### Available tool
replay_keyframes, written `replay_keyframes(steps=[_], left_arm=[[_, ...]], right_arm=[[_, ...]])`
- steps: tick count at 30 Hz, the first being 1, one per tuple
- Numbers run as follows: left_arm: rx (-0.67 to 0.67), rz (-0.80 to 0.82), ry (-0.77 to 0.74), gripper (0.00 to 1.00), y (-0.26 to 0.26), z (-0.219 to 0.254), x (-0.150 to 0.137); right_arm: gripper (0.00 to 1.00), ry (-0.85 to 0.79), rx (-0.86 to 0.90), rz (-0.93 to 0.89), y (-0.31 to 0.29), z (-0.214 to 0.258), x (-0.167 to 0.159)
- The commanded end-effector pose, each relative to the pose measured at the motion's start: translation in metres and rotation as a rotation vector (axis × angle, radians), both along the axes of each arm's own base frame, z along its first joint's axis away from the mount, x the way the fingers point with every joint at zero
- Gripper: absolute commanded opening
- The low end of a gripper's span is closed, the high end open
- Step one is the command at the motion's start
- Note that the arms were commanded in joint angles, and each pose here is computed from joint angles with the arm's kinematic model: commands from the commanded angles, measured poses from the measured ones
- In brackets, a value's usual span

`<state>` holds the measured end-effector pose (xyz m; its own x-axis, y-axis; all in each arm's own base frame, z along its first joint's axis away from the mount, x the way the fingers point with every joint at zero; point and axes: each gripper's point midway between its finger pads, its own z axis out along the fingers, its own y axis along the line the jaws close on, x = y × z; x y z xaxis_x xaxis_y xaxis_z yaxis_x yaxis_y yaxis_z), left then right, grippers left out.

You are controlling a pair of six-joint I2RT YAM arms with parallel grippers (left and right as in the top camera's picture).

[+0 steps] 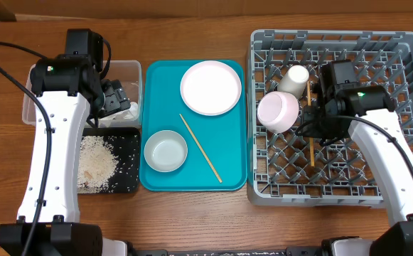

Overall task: Sort waste into correct bins and load items into the dishwasher
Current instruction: 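Carry the chopstick into the rack beside the pink bowl and release, then move the right gripper back to the remaining chopstick on the tray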

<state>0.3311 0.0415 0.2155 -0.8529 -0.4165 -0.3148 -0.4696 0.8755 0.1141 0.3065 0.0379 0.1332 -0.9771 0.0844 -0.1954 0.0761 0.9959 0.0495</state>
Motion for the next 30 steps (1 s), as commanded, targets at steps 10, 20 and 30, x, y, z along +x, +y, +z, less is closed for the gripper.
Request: replay_keyframes(steps=[10, 20, 30], left_arm=[[0.012, 0.008, -0.016, 1.00, 0.003, 0.005, 0.001], [0.012, 0.009, -0.016, 1.00, 0.003, 0.005, 0.001], [0.012, 0.009, -0.016, 1.00, 0.003, 0.005, 0.001]], right_arm=[[0.34, 0.008, -0.015, -0.004, -0.003, -0.004, 0.001], [0.40, -0.029, 0.659, 0.169, 0.109, 0.040, 0.005], [0.96, -0.051, 0.761, 0.386, 0.175, 0.057, -0.012]])
